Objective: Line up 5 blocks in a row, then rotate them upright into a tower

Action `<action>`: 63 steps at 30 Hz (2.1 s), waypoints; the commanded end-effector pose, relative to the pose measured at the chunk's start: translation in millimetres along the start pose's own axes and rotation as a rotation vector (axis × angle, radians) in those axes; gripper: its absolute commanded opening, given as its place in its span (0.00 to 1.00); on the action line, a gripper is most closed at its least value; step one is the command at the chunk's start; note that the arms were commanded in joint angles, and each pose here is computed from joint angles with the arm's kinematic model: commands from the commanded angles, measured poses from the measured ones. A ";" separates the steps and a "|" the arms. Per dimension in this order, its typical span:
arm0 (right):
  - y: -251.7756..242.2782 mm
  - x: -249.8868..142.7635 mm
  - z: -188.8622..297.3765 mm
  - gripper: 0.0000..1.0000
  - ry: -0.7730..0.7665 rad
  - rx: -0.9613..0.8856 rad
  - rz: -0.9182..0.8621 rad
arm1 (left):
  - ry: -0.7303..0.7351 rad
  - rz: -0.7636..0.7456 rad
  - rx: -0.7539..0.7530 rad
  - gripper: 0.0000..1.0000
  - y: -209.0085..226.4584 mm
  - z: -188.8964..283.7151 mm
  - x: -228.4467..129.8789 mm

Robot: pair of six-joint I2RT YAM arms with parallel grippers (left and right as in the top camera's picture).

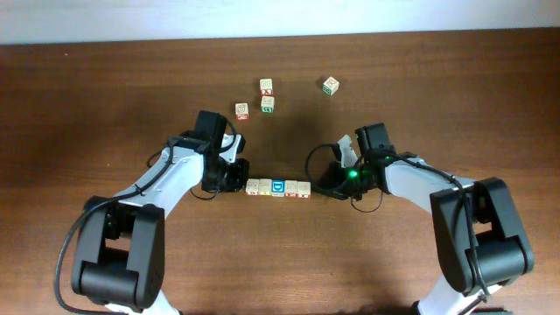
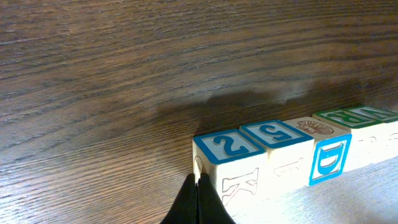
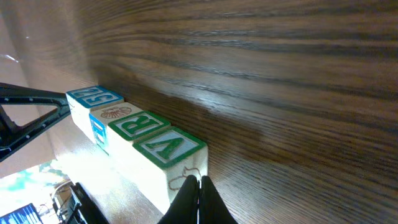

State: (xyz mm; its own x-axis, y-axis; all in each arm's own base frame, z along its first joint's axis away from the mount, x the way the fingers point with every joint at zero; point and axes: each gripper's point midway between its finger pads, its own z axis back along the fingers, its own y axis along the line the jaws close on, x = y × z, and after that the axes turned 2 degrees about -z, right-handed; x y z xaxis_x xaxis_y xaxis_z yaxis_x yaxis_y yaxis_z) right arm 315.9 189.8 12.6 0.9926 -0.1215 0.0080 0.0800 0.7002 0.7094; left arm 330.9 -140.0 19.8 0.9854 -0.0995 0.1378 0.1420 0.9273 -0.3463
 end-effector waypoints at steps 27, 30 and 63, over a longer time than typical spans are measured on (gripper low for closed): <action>-1.6 -8.3 -9.0 0.04 0.022 -0.023 -0.035 | -0.011 -0.027 -0.021 0.00 -2.6 -4.1 2.3; 3.4 -10.0 -8.9 0.04 0.034 0.006 -0.003 | -0.014 -0.028 -0.021 0.00 -2.7 -4.1 3.1; 36.1 -14.1 -7.0 0.04 0.043 0.089 0.113 | -0.018 -0.067 -0.022 0.00 -2.9 -4.1 4.0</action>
State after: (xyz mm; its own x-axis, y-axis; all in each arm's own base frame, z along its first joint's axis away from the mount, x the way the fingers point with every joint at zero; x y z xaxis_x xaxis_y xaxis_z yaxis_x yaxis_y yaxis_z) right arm 310.9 203.7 15.1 0.9968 -0.0771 0.0233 0.0365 0.6901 0.7228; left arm 341.1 -135.4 19.9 0.9737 -0.1273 0.1890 0.1830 0.9310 -0.3157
